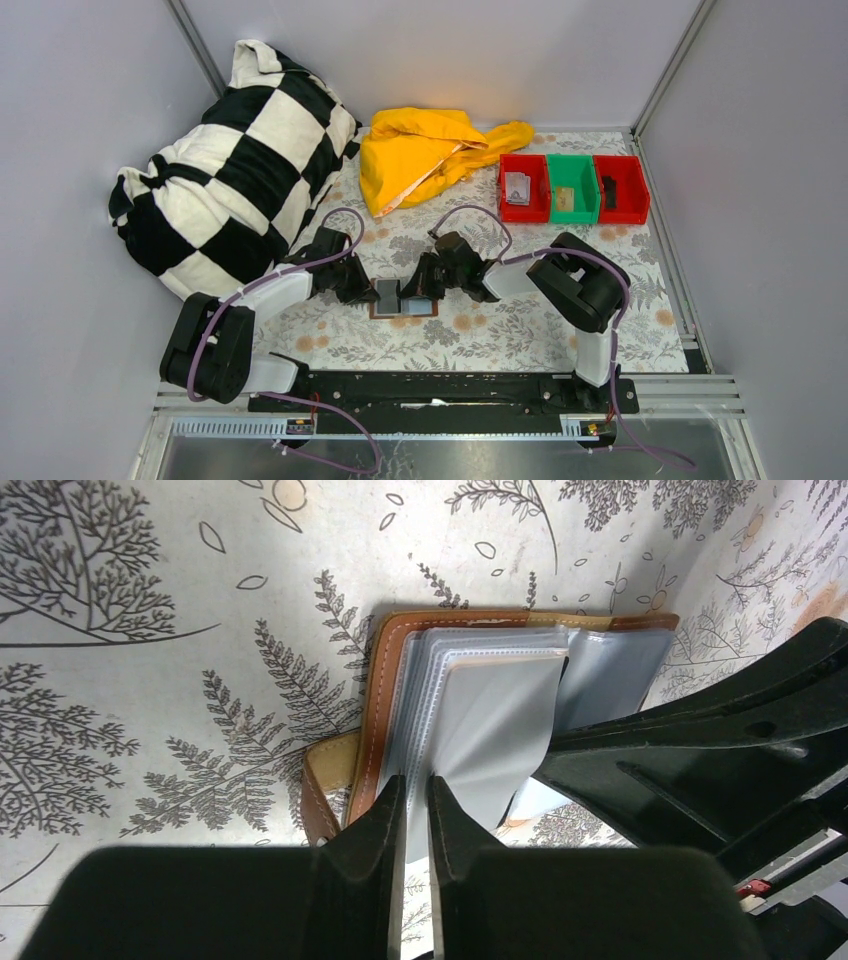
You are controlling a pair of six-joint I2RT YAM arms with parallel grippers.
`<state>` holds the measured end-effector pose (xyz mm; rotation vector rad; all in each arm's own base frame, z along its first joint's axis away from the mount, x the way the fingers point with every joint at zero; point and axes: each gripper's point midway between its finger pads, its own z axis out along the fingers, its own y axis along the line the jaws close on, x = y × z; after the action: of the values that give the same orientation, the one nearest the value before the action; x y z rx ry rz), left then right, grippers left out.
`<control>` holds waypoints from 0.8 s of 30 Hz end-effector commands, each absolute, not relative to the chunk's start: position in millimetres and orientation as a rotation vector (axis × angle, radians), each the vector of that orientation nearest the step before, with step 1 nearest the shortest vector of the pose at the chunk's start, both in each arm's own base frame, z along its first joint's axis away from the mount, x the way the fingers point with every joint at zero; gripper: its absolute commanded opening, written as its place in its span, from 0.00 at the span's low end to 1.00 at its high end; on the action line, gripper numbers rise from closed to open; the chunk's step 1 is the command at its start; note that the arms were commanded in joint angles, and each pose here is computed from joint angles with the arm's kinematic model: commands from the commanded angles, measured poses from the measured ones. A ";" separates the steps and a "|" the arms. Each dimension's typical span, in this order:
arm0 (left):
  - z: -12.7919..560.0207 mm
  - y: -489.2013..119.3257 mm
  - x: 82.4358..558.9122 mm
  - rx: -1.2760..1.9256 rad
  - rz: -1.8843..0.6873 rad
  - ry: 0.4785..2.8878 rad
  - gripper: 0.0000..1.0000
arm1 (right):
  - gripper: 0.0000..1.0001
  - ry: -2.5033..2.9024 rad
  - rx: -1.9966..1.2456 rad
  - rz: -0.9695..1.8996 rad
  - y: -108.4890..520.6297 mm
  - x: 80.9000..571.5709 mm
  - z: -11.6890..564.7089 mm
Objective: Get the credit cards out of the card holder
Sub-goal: Remove the credit card from the card holder.
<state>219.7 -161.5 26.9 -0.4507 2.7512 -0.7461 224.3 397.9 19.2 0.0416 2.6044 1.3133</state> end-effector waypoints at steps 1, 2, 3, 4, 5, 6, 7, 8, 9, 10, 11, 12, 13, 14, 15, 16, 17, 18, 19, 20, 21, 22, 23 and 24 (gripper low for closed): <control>25.9 -164.1 217.7 -0.430 -0.752 2.743 0.00 | 0.00 2.542 0.001 1.298 393.5 224.2 32.9; 26.1 -164.1 218.0 -0.428 -0.752 2.742 0.00 | 0.00 2.539 -0.001 1.287 391.4 224.7 33.5; 26.3 -164.3 218.1 -0.427 -0.754 2.742 0.00 | 0.00 2.537 -0.003 1.279 389.8 225.3 34.2; 26.6 -164.3 218.2 -0.426 -0.754 2.741 0.00 | 0.00 2.533 -0.005 1.275 388.8 225.6 35.1; 26.8 -164.6 218.4 -0.426 -0.756 2.740 0.00 | 0.00 2.531 -0.008 1.271 387.9 226.0 35.4; 27.2 -165.0 218.6 -0.423 -0.759 2.740 0.00 | 0.00 2.526 -0.009 1.272 387.8 226.7 36.3; 27.3 -165.1 218.4 -0.423 -0.760 2.742 0.00 | 0.00 2.525 -0.014 1.277 388.6 226.3 37.1; 27.3 -165.4 218.4 -0.421 -0.762 2.742 0.00 | 0.00 2.521 -0.018 1.280 389.1 226.6 37.8; 27.7 -165.8 218.2 -0.419 -0.767 2.742 0.00 | 0.00 2.514 -0.020 1.288 390.1 227.1 40.1; 27.1 -165.9 217.7 -0.418 -0.767 2.745 0.00 | 0.12 2.507 -0.022 1.296 390.8 227.8 41.5; 27.4 -166.2 217.9 -0.415 -0.769 2.745 0.00 | 0.19 2.499 -0.028 1.307 392.5 227.6 43.3; 27.2 -166.3 217.6 -0.414 -0.770 2.747 0.00 | 0.21 2.498 -0.029 1.314 393.5 227.6 44.3; 26.7 -166.4 217.5 -0.412 -0.769 2.749 0.00 | 0.23 2.496 -0.031 1.318 394.6 228.4 46.2; 26.5 -166.8 217.1 -0.410 -0.773 2.751 0.00 | 0.26 2.497 -0.036 1.321 395.6 228.5 46.9; 26.9 -167.9 217.4 -0.406 -0.783 2.750 0.00 | 0.28 2.495 -0.035 1.325 396.5 229.3 48.0; 27.4 -169.0 217.4 -0.402 -0.792 2.747 0.00 | 0.28 2.494 -0.036 1.327 397.2 229.6 48.7; 27.5 -169.7 217.5 -0.399 -0.799 2.747 0.00 | 0.29 2.493 -0.037 1.328 398.0 230.3 48.9; 27.5 -170.1 217.2 -0.398 -0.804 2.748 0.00 | 0.28 2.492 -0.038 1.329 399.0 230.7 49.2; 27.2 -170.5 216.9 -0.395 -0.806 2.749 0.00 | 0.27 2.495 -0.038 1.328 399.5 231.1 48.3; 27.5 -170.5 217.0 -0.391 -0.806 2.749 0.00 | 0.25 2.498 -0.037 1.327 400.1 231.4 47.2; 27.7 -170.8 216.8 -0.389 -0.809 2.749 0.00 | 0.24 2.500 -0.036 1.330 400.9 231.7 46.5; 28.1 -171.0 216.6 -0.386 -0.811 2.748 0.00 | 0.23 2.502 -0.034 1.334 401.8 231.6 45.5; 28.4 -170.9 216.7 -0.384 -0.811 2.747 0.00 | 0.23 2.501 -0.030 1.342 402.8 232.0 44.9; 28.7 -170.8 216.9 -0.383 -0.812 2.745 0.00 | 0.23 2.499 -0.030 1.357 404.6 231.1 45.2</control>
<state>217.4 -167.6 29.4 -0.4223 2.7543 -0.7837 222.2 389.4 24.2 0.0015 2.5761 1.2841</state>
